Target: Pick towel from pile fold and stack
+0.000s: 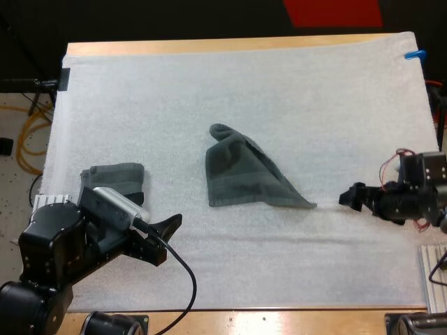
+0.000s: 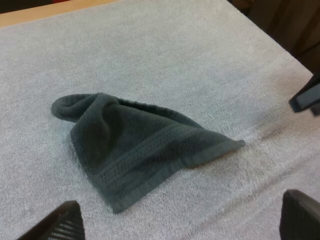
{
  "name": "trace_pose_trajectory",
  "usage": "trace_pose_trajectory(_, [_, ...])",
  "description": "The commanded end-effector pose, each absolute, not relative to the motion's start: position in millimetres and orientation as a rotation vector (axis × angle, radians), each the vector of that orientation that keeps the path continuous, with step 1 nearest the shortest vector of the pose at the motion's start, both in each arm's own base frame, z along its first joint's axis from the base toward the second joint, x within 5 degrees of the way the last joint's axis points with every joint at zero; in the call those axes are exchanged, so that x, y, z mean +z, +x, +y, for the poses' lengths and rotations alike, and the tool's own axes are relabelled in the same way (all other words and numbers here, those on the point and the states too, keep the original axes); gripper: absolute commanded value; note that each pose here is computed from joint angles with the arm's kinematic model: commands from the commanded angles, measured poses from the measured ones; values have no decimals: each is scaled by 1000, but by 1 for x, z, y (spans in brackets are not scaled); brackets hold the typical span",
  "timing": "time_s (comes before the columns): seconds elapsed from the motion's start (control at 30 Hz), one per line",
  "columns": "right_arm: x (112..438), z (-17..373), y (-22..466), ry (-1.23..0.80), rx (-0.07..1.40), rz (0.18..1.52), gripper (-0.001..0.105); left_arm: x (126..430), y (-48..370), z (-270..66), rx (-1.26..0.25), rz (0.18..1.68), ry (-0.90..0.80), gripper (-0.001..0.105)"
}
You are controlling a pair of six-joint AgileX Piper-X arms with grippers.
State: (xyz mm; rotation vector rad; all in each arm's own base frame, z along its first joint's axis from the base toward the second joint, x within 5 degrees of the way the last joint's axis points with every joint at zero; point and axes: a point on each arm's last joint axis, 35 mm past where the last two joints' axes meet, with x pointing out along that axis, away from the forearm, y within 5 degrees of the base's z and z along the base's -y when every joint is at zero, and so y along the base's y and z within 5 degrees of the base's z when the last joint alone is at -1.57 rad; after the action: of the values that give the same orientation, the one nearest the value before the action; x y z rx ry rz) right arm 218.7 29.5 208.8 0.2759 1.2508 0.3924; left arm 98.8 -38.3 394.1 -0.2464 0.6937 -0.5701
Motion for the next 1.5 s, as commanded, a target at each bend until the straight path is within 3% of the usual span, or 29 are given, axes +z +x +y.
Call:
trace_pose_trajectory(0.0, [205,29,219,352,415,1223,80,396,98,-39,-578,690,-249,76])
trace_pose_trajectory(0.23, [159,34,223,676,426,1254,80,396,98,-39,-578,690,-249,76])
trace_pose_trajectory(0.43, [140,38,239,830,451,1251,80,396,98,-39,-578,690,-249,76])
trace_pose_trajectory(0.8, [113,77,248,836,537,1325,79,396,98,-39,-578,690,-249,76])
trace_pose_trajectory(0.87, [112,81,250,831,522,1308,74,396,98,-39,-578,690,-249,76])
trace_pose_trajectory(1.03, [115,85,255,815,500,1263,49,396,98,-39,-577,690,-252,76])
trace_pose_trajectory(1.3, [114,84,256,793,454,1240,34,396,98,-39,-577,690,-252,76])
trace_pose_trajectory(1.37, [114,84,257,785,450,1235,23,396,98,-39,-577,690,-252,76])
trace_pose_trajectory(1.43, [114,84,257,771,459,1229,3,396,98,-39,-577,690,-252,76])
trace_pose_trajectory(1.47, [114,84,257,760,467,1223,0,396,98,-39,-577,690,-252,76])
